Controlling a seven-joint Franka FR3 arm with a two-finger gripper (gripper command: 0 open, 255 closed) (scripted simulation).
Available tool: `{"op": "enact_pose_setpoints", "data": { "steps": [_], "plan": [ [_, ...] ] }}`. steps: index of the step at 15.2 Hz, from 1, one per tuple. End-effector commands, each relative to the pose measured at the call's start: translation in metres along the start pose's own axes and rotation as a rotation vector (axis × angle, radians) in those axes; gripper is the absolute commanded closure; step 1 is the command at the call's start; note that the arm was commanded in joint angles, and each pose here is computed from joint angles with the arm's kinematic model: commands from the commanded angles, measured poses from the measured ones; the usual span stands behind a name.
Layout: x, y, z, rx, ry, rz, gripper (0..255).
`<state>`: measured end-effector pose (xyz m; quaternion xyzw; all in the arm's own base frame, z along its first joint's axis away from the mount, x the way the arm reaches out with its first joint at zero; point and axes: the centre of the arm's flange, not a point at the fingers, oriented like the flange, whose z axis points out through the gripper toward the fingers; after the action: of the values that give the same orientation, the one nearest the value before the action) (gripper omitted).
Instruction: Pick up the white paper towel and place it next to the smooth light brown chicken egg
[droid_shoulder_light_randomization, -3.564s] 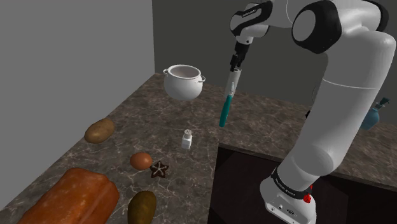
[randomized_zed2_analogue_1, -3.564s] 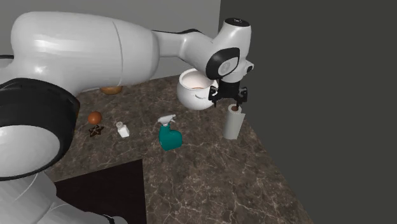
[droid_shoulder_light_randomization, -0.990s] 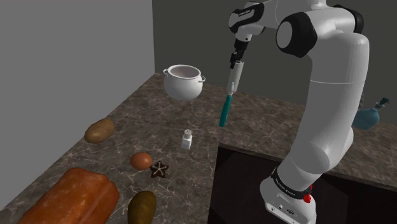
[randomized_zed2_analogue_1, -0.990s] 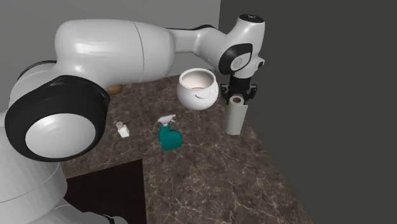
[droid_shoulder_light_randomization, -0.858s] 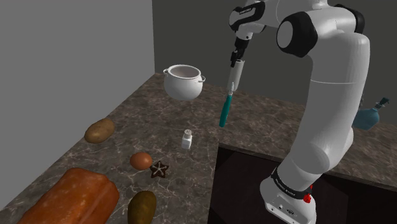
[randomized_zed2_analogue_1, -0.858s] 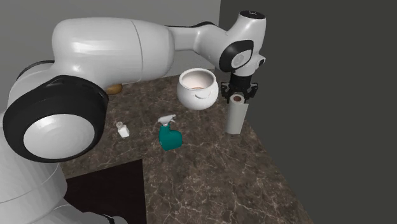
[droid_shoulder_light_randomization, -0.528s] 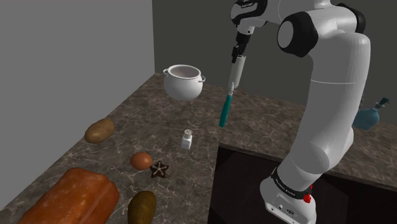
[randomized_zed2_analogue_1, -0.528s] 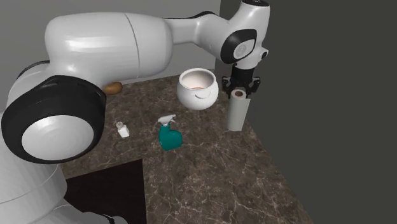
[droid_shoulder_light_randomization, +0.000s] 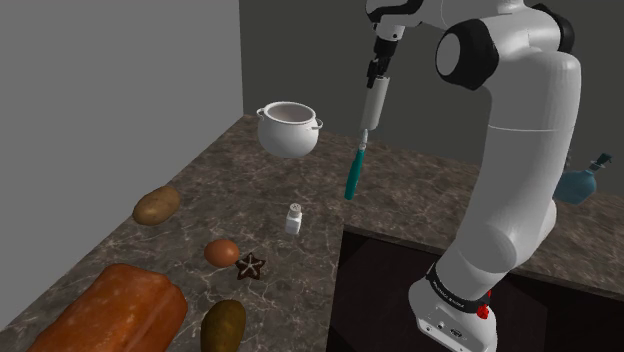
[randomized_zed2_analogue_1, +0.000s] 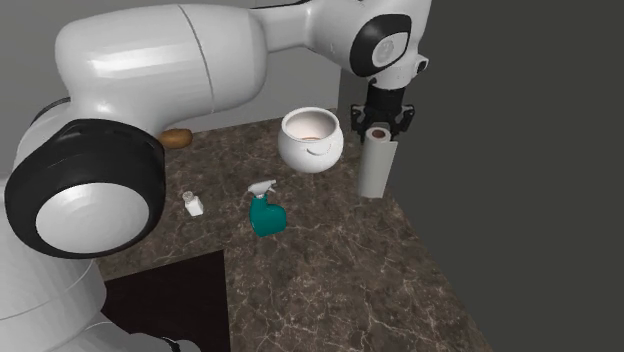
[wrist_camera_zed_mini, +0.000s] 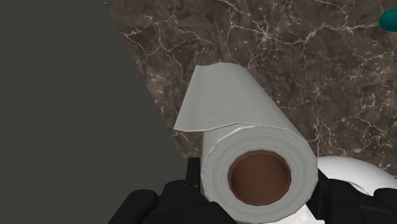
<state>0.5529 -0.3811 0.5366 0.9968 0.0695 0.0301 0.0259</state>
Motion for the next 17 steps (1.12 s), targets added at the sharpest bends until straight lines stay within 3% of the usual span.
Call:
{"op": "enact_pose_setpoints", "data": {
  "steps": [1,17],
  "plan": [
    [0.0,0.0,-0.006,0.0,0.0,0.0,255],
    [-0.007,-0.202,-0.067,0.0,0.0,0.0,255]
  ]
}}
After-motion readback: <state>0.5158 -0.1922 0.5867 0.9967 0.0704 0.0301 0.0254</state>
